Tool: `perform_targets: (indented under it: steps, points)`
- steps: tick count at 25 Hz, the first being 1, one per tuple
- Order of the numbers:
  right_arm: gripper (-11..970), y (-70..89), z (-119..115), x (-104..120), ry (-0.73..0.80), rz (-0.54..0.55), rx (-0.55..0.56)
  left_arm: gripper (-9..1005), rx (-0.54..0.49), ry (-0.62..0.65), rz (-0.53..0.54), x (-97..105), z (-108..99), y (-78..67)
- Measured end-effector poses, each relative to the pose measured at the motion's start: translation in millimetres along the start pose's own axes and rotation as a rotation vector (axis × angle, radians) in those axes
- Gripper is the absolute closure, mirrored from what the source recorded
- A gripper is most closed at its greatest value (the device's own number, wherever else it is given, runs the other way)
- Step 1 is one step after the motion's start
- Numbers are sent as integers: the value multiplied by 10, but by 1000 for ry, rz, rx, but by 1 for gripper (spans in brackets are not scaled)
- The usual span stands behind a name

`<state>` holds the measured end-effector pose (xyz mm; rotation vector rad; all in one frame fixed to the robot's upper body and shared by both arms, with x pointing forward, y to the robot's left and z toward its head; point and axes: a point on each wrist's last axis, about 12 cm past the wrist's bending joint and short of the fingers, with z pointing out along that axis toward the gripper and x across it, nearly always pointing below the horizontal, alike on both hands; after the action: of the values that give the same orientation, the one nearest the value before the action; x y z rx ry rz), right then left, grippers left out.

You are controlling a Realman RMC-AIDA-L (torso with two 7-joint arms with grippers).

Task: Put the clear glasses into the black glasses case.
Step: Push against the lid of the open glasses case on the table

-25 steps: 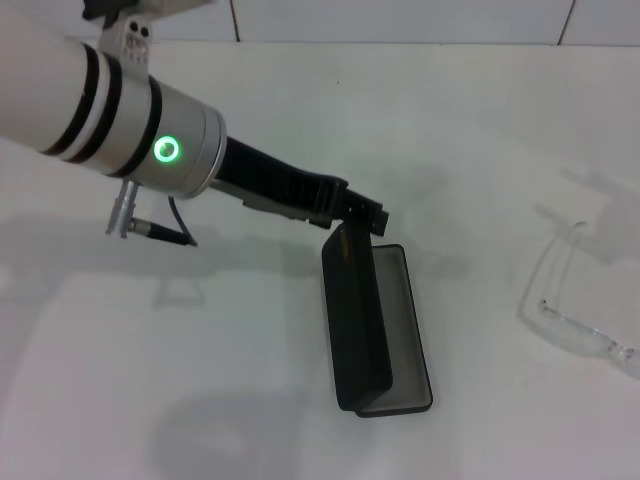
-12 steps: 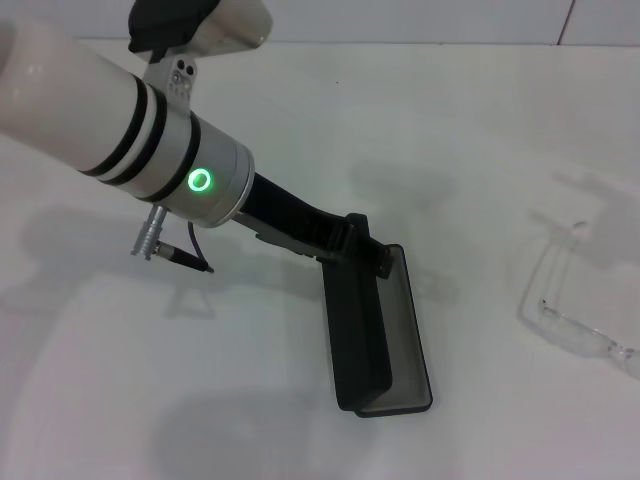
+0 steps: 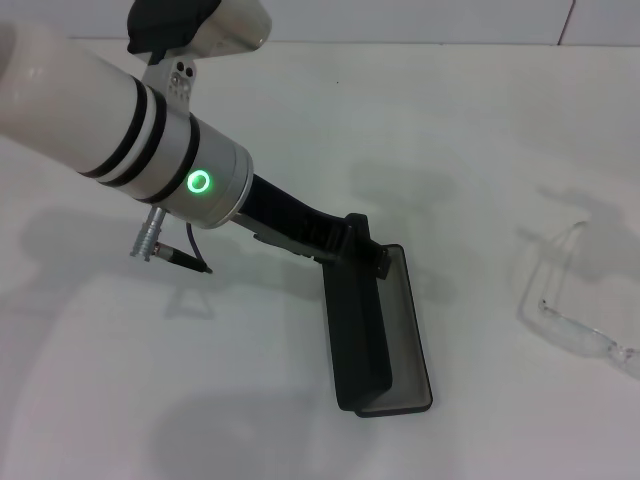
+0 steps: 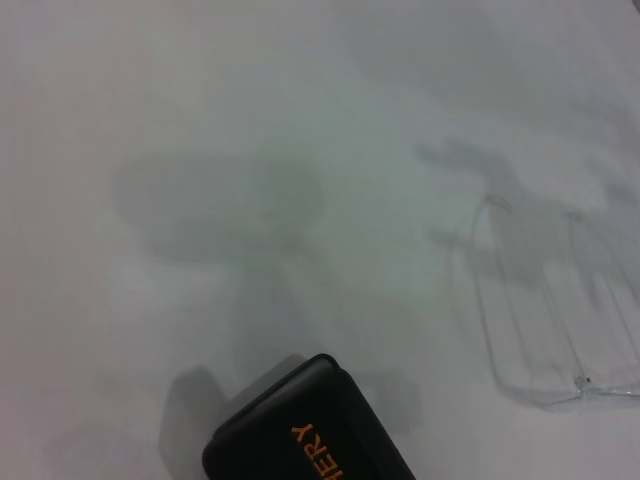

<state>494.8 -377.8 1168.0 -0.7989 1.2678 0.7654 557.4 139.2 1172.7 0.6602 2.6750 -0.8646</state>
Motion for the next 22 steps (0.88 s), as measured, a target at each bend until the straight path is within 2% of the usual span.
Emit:
perform_targets:
  steps: [22]
  points:
    - [324, 21, 0, 1, 11, 3, -28, 318, -3, 58, 12, -40, 155, -42]
